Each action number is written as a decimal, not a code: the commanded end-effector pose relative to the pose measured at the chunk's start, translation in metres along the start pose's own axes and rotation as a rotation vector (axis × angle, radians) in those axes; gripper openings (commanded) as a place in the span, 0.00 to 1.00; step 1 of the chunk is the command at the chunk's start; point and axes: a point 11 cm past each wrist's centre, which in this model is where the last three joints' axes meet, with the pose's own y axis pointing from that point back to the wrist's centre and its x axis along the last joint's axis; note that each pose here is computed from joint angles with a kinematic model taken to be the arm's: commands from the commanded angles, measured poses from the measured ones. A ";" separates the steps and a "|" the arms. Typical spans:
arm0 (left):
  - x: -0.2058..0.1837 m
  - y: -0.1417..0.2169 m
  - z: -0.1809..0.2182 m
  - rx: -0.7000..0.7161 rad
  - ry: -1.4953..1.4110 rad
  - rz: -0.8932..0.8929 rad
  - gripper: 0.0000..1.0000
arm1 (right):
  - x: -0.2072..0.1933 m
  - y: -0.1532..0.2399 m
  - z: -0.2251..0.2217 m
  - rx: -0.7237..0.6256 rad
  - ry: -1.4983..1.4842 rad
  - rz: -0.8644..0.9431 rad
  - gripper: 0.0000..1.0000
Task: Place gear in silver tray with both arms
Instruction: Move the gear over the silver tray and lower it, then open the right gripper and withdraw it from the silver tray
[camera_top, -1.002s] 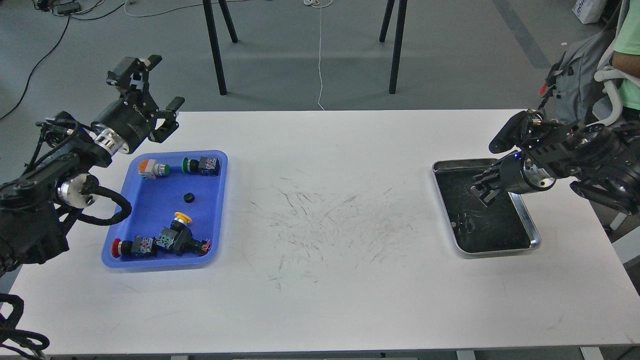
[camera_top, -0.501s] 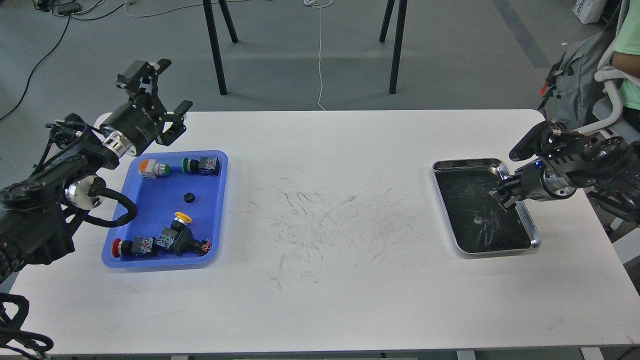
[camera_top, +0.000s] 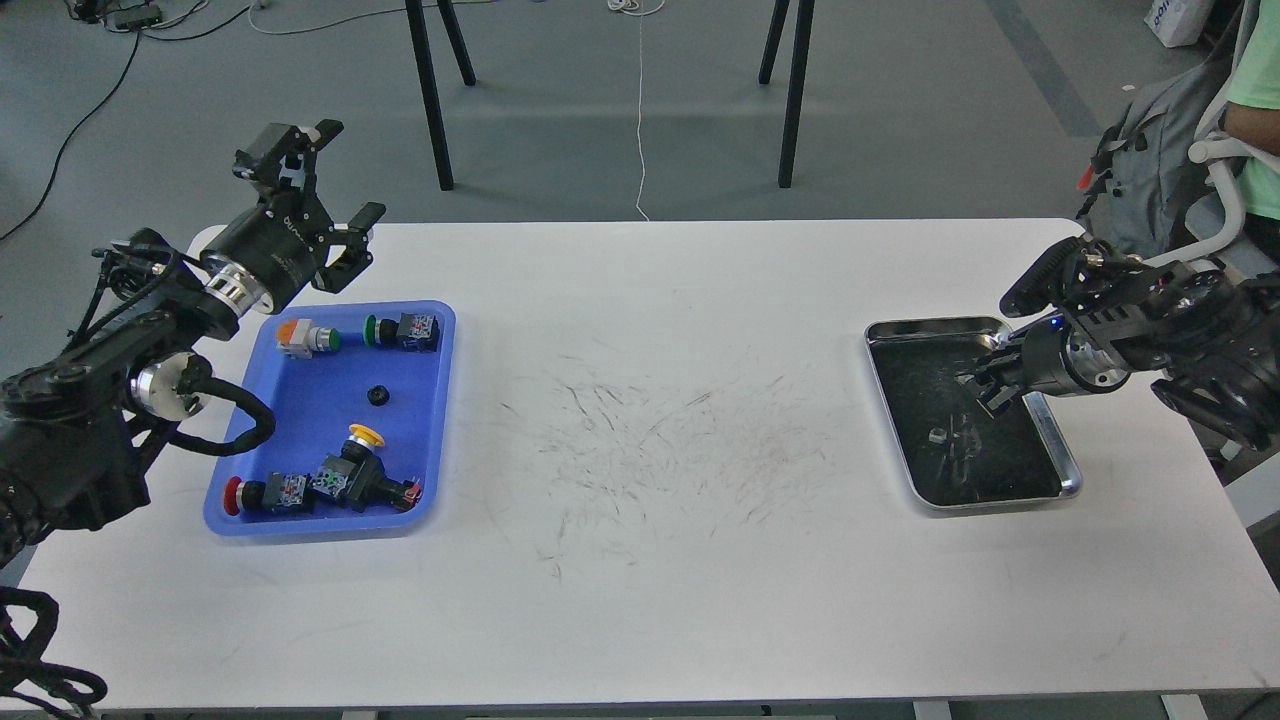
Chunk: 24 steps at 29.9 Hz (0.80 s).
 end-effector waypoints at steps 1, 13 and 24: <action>0.000 0.000 0.000 -0.001 0.001 0.001 1.00 | -0.003 -0.002 -0.001 0.001 -0.002 -0.004 0.07; 0.000 0.000 0.000 -0.002 0.002 0.001 1.00 | 0.009 -0.005 -0.006 0.012 -0.025 0.033 0.43; 0.001 0.000 0.001 -0.002 0.001 0.002 1.00 | 0.027 -0.002 0.001 -0.002 -0.121 0.127 0.74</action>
